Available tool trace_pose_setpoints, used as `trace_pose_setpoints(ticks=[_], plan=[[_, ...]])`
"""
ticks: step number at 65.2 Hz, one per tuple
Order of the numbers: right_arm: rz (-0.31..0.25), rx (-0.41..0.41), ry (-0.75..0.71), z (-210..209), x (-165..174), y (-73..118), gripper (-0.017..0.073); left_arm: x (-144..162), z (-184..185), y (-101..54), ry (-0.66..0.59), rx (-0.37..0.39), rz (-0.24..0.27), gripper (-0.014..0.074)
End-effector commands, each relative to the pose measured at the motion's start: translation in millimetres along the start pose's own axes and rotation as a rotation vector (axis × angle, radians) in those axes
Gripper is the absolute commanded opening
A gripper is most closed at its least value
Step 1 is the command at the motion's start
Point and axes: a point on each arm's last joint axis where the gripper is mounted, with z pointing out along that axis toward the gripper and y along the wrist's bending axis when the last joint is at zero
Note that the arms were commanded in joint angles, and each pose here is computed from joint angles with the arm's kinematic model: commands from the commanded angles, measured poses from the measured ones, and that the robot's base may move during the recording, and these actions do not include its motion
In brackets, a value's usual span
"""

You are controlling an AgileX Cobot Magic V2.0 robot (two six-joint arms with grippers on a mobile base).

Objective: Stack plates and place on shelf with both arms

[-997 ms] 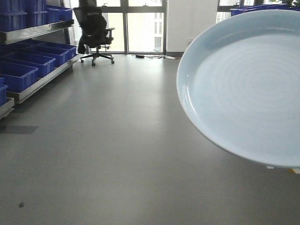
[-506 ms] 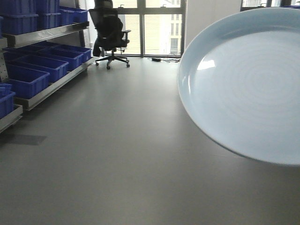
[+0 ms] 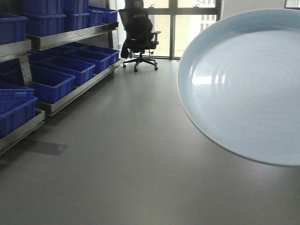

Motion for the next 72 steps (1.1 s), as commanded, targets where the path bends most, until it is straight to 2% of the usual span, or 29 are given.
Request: trace_pose_setpoints(ticks=[1,72], plan=[[-0.004,-0.010,-0.128,-3.8,-18.9,1.9,0.0049,-17.4,-2.1,-1.3,-0.112,0.006,-0.007,0.0084],[-0.004,-0.010,-0.128,-3.8,-18.9,1.9,0.0049,-17.4,-2.1,-1.3,-0.112,0.006,-0.007,0.0084]])
